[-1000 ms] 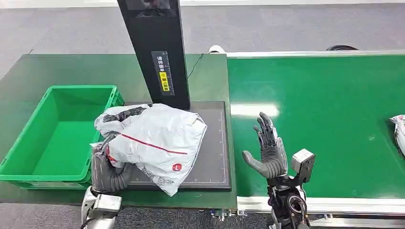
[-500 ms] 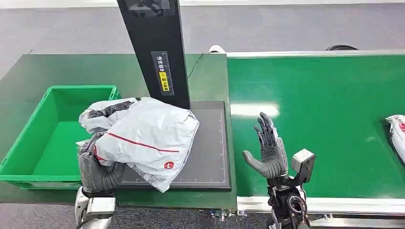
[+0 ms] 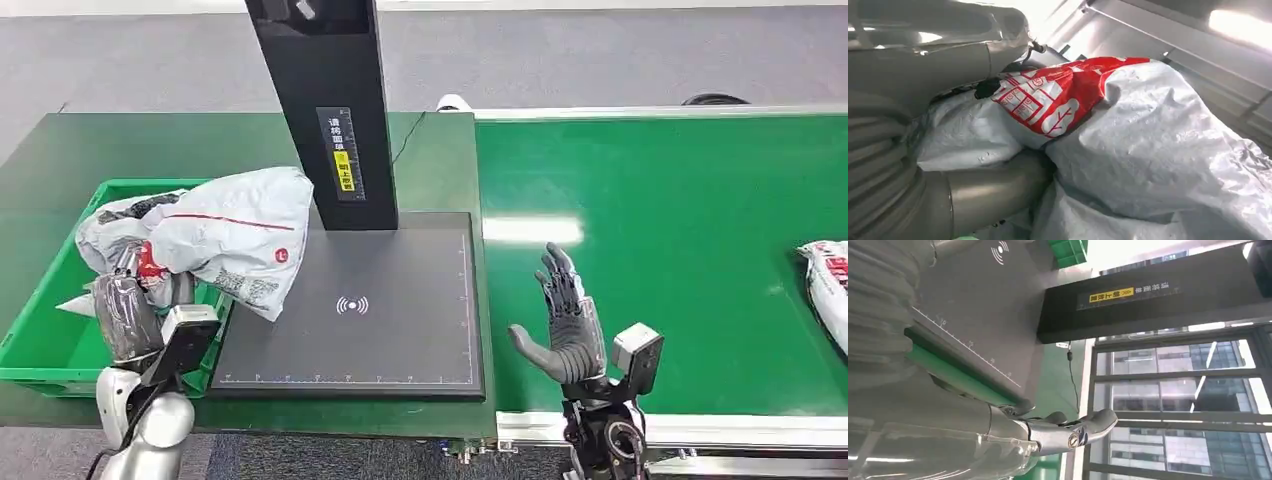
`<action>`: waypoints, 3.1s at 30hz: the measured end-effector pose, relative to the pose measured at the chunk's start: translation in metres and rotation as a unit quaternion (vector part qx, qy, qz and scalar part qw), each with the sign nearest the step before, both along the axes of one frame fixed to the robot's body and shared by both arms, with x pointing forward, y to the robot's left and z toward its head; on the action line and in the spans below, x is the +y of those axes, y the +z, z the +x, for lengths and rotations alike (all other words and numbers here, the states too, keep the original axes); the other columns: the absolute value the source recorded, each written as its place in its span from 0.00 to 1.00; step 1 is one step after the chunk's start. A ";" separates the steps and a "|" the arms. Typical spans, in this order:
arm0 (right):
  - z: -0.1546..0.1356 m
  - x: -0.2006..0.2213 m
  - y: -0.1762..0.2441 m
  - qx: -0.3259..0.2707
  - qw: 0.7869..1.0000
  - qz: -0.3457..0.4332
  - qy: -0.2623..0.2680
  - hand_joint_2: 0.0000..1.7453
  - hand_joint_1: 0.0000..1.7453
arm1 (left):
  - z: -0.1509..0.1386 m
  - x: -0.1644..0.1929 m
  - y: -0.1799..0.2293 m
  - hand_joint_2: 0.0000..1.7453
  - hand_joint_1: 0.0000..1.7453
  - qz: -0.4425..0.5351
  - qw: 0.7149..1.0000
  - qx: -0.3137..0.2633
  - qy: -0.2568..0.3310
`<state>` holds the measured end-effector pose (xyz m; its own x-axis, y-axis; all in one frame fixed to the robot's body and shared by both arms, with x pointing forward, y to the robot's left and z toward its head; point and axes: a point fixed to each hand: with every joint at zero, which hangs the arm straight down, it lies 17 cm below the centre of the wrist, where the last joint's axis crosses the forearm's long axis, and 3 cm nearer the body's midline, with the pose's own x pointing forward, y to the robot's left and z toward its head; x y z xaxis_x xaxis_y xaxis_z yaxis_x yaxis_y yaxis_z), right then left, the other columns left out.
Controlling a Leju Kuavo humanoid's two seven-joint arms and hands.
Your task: Moved the parcel from conveyor to table for the left to box.
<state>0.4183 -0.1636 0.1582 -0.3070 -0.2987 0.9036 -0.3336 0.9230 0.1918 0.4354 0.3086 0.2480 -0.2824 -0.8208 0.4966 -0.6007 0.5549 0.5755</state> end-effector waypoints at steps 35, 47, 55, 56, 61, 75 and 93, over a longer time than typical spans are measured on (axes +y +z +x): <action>-0.004 -0.008 0.006 -0.002 1.000 -0.007 -0.009 1.00 0.00 | 0.018 0.139 -0.072 1.00 0.00 -0.088 0.984 0.101 0.121; 0.002 -0.005 0.013 -0.009 1.000 -0.005 -0.008 1.00 0.00 | -0.033 0.122 0.011 1.00 0.00 -0.114 0.984 -0.116 0.066; 0.007 -0.004 0.013 -0.009 1.000 -0.004 -0.007 1.00 0.00 | -0.048 0.105 0.036 1.00 0.00 -0.118 0.980 -0.156 0.043; 0.007 -0.003 0.013 -0.008 1.000 -0.004 -0.006 1.00 0.00 | -0.049 0.105 0.037 1.00 0.00 -0.119 0.980 -0.157 0.043; 0.007 -0.003 0.012 -0.007 1.000 -0.004 -0.006 1.00 0.00 | -0.051 0.103 0.039 1.00 0.00 -0.119 0.979 -0.161 0.041; 0.001 0.023 0.019 -0.020 0.999 -0.007 0.037 1.00 0.00 | -0.030 -0.091 0.009 1.00 0.00 -0.314 0.842 0.024 -0.438; -0.014 0.072 0.022 -0.029 0.995 -0.007 0.093 1.00 0.00 | -0.048 -0.256 -0.078 1.00 0.00 -0.381 0.672 0.219 -0.596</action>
<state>0.4039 -0.0919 0.1799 -0.2999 -0.3427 0.8903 -0.5087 0.8470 0.1546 0.3875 0.0526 0.1696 -0.2033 0.3994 0.8940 0.6661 0.7256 -0.1727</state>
